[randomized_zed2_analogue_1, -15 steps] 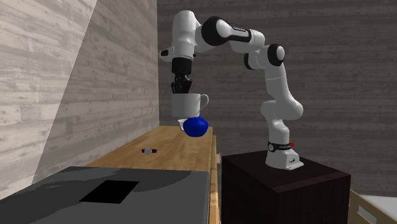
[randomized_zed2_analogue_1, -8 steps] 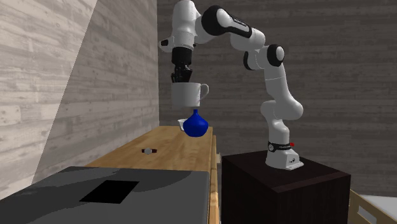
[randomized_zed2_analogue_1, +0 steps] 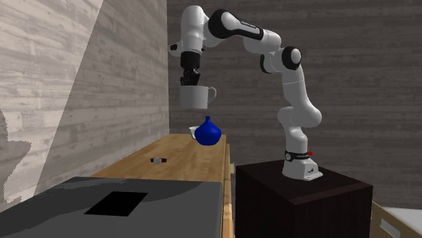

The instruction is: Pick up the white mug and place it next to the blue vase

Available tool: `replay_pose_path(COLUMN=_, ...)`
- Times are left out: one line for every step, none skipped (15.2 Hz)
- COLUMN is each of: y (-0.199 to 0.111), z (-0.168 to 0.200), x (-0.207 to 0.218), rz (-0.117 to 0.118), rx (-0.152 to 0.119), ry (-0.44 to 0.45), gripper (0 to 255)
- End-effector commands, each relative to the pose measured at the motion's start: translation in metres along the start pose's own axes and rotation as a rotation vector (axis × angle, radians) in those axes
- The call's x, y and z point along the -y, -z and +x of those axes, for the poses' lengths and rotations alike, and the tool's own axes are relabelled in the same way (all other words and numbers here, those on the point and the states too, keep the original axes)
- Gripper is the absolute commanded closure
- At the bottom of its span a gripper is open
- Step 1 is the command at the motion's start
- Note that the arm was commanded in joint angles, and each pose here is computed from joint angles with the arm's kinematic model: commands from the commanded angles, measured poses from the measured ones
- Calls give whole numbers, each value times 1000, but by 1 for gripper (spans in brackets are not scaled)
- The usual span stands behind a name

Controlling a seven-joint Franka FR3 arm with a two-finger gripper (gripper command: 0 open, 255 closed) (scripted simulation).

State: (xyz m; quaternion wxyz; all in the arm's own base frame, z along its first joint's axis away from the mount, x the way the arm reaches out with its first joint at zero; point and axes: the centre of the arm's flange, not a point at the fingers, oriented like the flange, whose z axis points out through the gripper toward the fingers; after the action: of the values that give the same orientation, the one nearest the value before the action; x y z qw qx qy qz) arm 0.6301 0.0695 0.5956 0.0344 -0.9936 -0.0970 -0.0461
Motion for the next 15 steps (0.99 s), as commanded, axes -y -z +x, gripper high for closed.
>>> replay_pose_path(y=4, z=-6, x=-26, rz=0, rx=-1, ry=2, gripper=255)
replay_pose_path(y=5, z=-10, x=-38, rz=0, rx=-1, ry=2, gripper=255)
replay_pose_path(y=6, z=-14, x=-51, rz=0, rx=-1, ry=2, gripper=255)
replay_pose_path(y=8, z=-18, x=-64, rz=0, rx=-1, ry=2, gripper=255)
replay_pose_path(y=9, z=-21, x=-76, rz=0, rx=-1, ry=2, gripper=255)
replay_pose_path(y=10, z=-25, x=-89, rz=0, rx=-1, ry=2, gripper=255)
replay_pose_path(y=11, z=-29, x=-101, rz=0, rx=-1, ry=2, gripper=255)
replay_pose_path(y=12, z=-32, x=-114, rz=0, rx=-1, ry=2, gripper=255)
replay_pose_path(y=13, z=-36, x=-127, rz=0, rx=-1, ry=2, gripper=255)
replay_pose_path(y=14, z=-40, x=-139, rz=0, rx=-1, ry=2, gripper=255)
replay_pose_path(y=16, z=-43, x=-152, rz=0, rx=-1, ry=2, gripper=255)
replay_pose_path(y=17, z=-47, x=-165, rz=0, rx=-1, ry=2, gripper=255)
replay_pose_path(y=18, z=-51, x=-177, rz=0, rx=-1, ry=2, gripper=255)
replay_pose_path(y=19, z=-54, x=-190, rz=0, rx=-1, ry=2, gripper=255)
replay_pose_path(y=20, z=-58, x=-202, rz=0, rx=-1, ry=2, gripper=255)
